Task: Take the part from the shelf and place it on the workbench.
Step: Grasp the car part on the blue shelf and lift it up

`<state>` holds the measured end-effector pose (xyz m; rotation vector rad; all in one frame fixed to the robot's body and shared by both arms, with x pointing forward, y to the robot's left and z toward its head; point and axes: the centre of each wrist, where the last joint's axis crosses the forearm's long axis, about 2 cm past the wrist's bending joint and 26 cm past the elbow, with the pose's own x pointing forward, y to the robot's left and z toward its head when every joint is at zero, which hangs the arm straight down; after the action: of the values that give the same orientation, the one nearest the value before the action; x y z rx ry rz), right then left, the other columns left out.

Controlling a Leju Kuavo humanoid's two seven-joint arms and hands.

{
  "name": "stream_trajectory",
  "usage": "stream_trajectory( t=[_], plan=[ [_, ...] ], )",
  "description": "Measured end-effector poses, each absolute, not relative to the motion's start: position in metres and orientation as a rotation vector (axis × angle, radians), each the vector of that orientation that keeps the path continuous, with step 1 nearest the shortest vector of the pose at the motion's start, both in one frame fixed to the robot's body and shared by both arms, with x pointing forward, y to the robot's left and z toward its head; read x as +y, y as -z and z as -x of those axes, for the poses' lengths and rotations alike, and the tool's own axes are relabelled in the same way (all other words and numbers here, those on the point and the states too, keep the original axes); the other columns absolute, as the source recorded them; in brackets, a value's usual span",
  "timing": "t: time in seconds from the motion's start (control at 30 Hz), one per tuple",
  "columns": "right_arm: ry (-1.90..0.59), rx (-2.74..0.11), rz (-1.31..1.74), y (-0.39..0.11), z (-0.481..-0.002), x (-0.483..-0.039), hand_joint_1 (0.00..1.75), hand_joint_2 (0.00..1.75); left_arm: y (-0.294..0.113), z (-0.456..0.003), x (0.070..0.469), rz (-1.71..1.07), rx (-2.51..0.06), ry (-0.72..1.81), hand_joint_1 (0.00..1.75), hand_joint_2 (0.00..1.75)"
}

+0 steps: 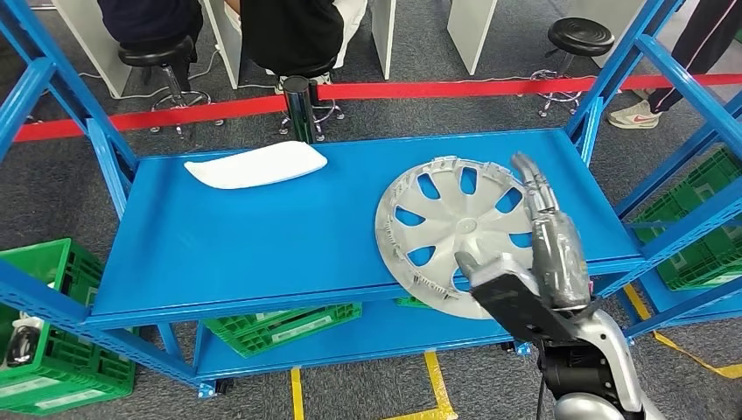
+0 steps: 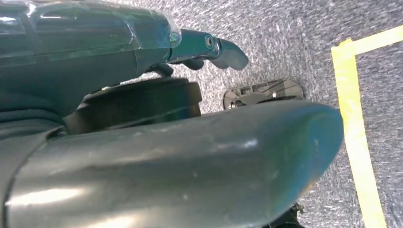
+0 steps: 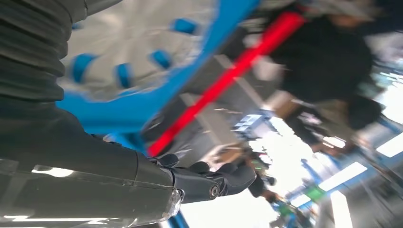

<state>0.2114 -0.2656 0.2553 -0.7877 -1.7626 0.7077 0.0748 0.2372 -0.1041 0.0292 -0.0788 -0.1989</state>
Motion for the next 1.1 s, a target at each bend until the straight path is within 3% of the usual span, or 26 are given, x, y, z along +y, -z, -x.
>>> stream_trajectory(
  t=[0.27, 0.57, 1.1],
  plan=[
    [-1.120, -1.361, 0.920, -0.228, -0.250, -0.303, 0.00, 1.75, 0.104, -0.075, 0.235, 0.003, -0.075, 0.249, 0.00, 0.00],
    [-1.319, -1.033, 1.020, -0.207, -0.273, -0.339, 0.00, 1.75, 0.104, -0.074, 0.231, 0.014, -0.067, 0.290, 0.00, 0.00],
    [-1.463, -0.920, 1.041, -0.189, -0.277, -0.355, 0.00, 1.75, 0.104, -0.074, 0.233, 0.015, -0.059, 0.314, 0.00, 0.00]
  ],
)
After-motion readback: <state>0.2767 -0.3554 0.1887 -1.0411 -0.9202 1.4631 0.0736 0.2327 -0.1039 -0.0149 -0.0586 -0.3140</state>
